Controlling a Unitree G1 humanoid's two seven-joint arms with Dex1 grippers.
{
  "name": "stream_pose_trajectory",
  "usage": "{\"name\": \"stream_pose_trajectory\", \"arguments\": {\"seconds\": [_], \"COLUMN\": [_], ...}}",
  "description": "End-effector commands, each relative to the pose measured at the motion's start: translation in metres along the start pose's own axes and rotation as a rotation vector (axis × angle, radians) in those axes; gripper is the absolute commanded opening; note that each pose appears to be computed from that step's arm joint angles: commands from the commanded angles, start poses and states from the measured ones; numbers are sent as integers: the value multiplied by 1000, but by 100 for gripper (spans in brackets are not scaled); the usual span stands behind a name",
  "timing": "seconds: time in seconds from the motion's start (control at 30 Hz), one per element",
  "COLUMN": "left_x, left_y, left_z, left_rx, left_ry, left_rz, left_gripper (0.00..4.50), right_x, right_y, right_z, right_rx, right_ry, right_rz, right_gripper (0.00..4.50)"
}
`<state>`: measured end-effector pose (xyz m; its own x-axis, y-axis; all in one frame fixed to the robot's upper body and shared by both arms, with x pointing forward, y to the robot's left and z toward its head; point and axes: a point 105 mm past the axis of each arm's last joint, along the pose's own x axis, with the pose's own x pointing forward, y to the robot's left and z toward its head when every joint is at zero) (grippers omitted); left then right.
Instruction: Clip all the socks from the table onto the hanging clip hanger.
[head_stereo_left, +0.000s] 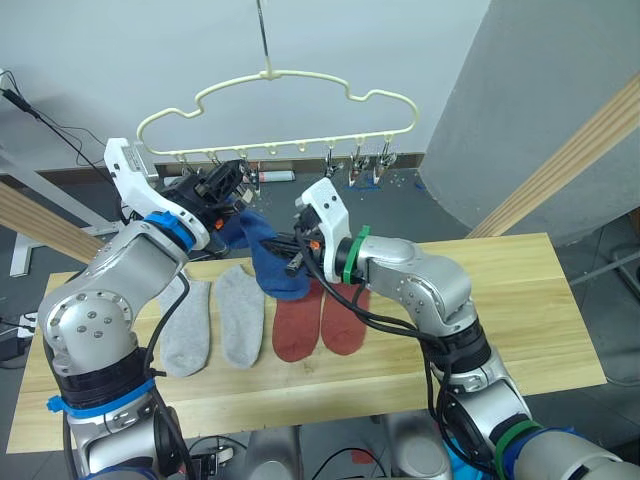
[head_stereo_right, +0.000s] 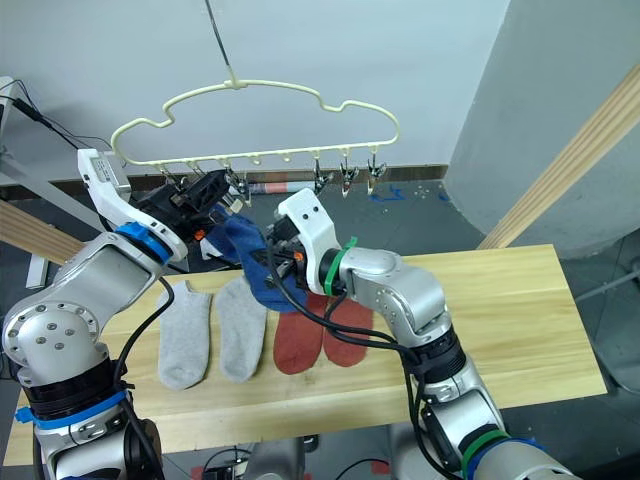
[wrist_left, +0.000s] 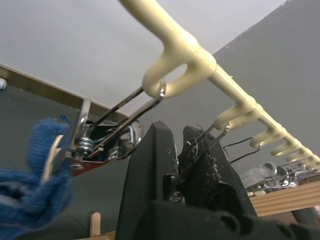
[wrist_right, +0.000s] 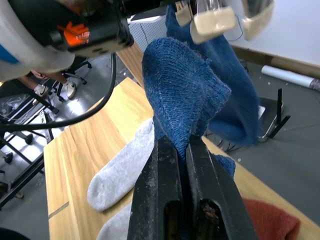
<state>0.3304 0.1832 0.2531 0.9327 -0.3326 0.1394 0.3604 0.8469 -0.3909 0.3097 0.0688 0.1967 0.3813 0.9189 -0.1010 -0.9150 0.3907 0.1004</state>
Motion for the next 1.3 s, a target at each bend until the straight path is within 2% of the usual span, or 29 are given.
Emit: {"name": "stream_pose_trajectory", "arguments": {"seconds": [0.03,0.57,0.77,0.8,0.83,0.97,1.1,1.3], "left_x": [-4,-6,-7,-7,-7,-8,-11,-19], "left_y": [5,4,4,4,3,3,1,-10], "left_z": [-2,-5,-5,-6,-6,-7,-8,-11], "left_rx": [6,10,-1,-1,3,36,44,140], "left_ry": [3,6,7,9,12,13,18,40], "left_rz": [28,30,16,14,13,21,0,-51], "left_gripper": [27,27,27,98,117,246,246,250], "right_x": [7,21,20,20,19,19,18,16], "right_y": [9,-5,-5,-5,-5,-4,-3,-4], "right_z": [13,32,32,31,31,30,28,23], "right_rx": [-30,-52,-54,-54,-52,-49,-44,-40], "right_ry": [-46,-92,-90,-87,-87,-84,-76,-55], "right_rz": [40,26,27,25,24,27,36,28], "right_gripper": [3,3,3,0,0,0,0,167]}}
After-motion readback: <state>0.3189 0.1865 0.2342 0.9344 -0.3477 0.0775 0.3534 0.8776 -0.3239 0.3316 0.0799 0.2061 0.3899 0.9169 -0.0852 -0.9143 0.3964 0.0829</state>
